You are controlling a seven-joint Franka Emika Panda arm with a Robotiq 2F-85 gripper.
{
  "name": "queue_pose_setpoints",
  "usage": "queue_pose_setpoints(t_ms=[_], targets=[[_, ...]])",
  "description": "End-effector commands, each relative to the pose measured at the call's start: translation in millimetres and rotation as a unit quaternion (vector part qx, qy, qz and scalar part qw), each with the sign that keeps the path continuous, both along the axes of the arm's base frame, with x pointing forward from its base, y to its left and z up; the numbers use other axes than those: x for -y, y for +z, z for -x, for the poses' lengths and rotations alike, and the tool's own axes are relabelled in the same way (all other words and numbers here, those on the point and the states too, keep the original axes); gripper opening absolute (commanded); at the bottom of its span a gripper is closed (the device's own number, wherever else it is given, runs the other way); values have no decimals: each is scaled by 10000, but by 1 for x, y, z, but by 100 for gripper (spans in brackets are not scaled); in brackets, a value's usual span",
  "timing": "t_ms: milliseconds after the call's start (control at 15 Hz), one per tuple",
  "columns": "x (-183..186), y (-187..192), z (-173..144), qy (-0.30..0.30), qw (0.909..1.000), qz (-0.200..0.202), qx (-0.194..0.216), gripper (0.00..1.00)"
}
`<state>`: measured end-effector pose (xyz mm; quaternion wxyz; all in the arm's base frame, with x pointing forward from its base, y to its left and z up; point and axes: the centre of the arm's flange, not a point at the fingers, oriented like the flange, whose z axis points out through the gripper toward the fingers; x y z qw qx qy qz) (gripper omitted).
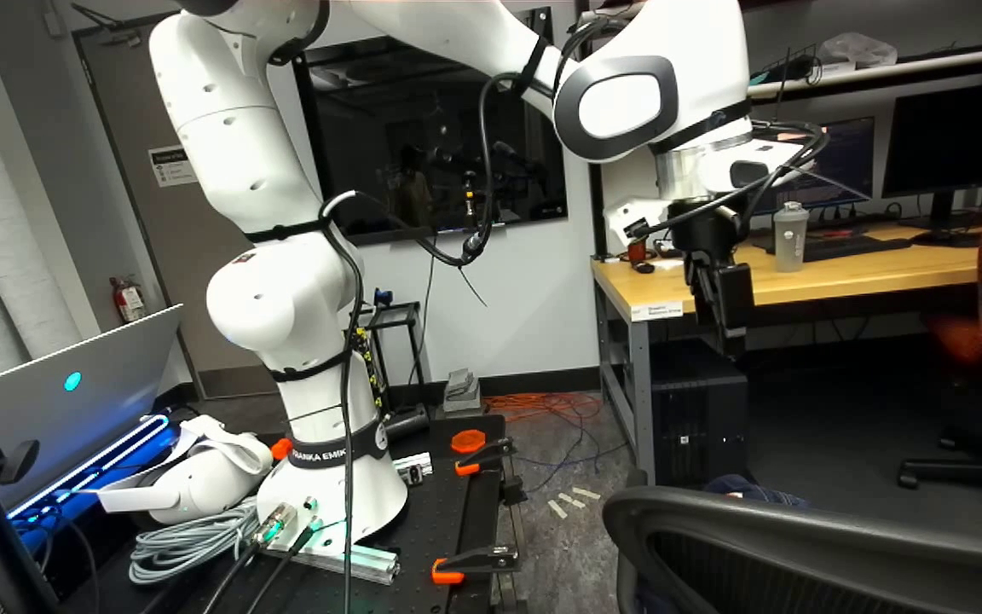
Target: Hang the coat on the backrest of the chair
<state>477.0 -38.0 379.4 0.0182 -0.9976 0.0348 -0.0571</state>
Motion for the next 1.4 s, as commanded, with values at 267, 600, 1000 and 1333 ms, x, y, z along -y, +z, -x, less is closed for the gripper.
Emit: queue_pose_setpoints(t_ms=[267,600,1000,1333], targets=[[-5,-19,-13,-248,9997,-6,22,100],[-13,-53,-39,-768,9969,-130,90,100],[-9,-103,-63,-1787,9831,-383,74,100],[-15,-143,-81,-2430,9690,-453,-22,100]])
